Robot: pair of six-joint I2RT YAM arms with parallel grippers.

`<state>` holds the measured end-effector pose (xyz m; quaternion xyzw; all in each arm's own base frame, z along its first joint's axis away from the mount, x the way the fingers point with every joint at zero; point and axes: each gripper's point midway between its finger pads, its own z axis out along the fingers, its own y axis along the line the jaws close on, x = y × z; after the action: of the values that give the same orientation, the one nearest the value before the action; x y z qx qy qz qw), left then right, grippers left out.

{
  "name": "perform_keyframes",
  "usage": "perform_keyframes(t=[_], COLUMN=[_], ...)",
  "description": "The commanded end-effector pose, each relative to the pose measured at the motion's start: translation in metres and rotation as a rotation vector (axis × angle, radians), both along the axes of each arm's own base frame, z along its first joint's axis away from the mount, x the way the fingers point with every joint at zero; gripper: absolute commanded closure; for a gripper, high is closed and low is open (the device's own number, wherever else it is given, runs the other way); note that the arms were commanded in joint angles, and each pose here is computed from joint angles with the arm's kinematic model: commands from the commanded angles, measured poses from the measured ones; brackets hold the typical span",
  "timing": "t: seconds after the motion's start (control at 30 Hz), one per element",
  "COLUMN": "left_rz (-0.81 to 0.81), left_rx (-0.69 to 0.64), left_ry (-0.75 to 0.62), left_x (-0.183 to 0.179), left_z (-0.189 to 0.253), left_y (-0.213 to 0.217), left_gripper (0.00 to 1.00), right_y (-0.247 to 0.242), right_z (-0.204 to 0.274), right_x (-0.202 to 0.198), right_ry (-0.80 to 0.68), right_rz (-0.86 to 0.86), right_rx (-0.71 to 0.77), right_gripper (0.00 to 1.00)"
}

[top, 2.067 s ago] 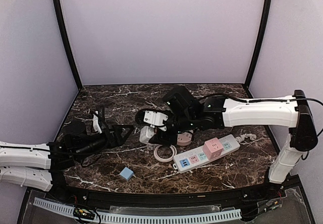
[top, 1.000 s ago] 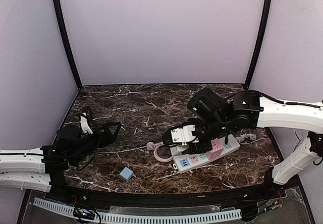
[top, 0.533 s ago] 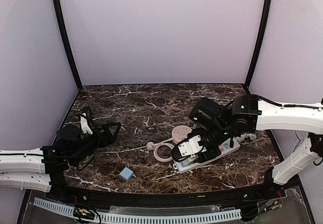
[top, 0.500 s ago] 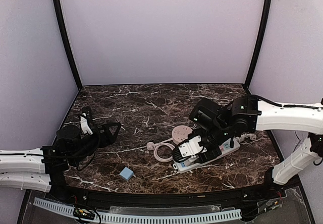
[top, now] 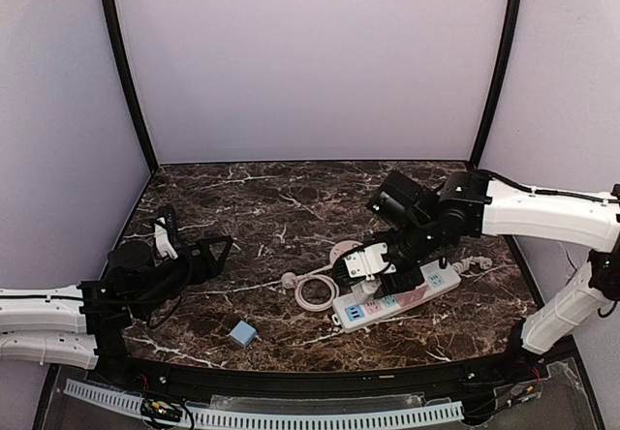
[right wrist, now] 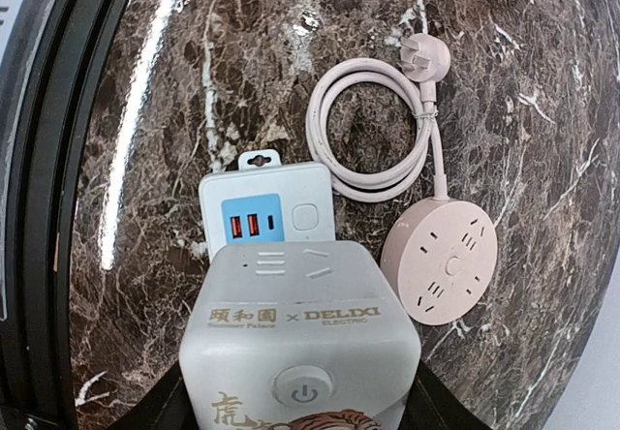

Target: Insert the plug

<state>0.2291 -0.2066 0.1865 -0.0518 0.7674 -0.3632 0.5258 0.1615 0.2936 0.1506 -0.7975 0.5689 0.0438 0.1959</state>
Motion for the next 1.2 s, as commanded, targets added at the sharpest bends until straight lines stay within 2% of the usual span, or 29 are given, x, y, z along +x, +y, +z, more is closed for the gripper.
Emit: perform_keyframes(t=[0.0,0.1,0.2,0.33,0.43,0.5,0.57,0.7,0.9,1.17], left_rz=[-0.011,-0.012,-0.011,-0.007,-0.002,0.001,0.000,-0.004,-0.002,0.000], left_rx=[0.006,0.003,0.001,0.001,0.003,0.001,-0.001,-0.004,-0.007,-0.007], left_ry=[-0.011,-0.011,-0.010,-0.008,-0.004,-0.004,-0.004,-0.006,-0.005,-0.002], left_x=[-0.003,-0.003,-0.003,-0.003,-0.003,-0.003,-0.003,-0.003,-0.004,-0.004], left_z=[-0.004,-0.003,-0.003,-0.003,-0.004,-0.004,-0.003,-0.003,-0.003,-0.003], left_y=[0.001,0.001,0.001,0.002,0.003,0.004,0.004,0.003,0.004,0.004], left_gripper=[0.05,0.05,0.05,0.05,0.05,0.05,0.05,0.06,0.06,0.06], right_y=[0.016,0.020,0.028,0.036,0.023,0.014,0.012,0.006,-0.007,-0.022], right_z=[0.006,0.005,0.014,0.036,0.027,-0.001,-0.025,-0.045,-0.022,-0.013], right_x=[0.004,0.008,0.012,0.026,0.041,0.034,0.018,0.003,0.005,0.004], right_ry=[0.104,0.139,0.166,0.201,0.235,0.283,0.336,0.272,0.219,0.217], right_rz=[-0.145,-0.241,-0.350,-0.584,-0.928,-1.057,-1.107,-1.193,-1.379,-1.472], right_rx=[0.061,0.073,0.146,0.247,0.183,0.065,-0.019,-0.098,-0.048,0.018], right_gripper=[1.00,1.00,1.00,1.00,1.00,1.00,1.00,1.00,1.00,1.00])
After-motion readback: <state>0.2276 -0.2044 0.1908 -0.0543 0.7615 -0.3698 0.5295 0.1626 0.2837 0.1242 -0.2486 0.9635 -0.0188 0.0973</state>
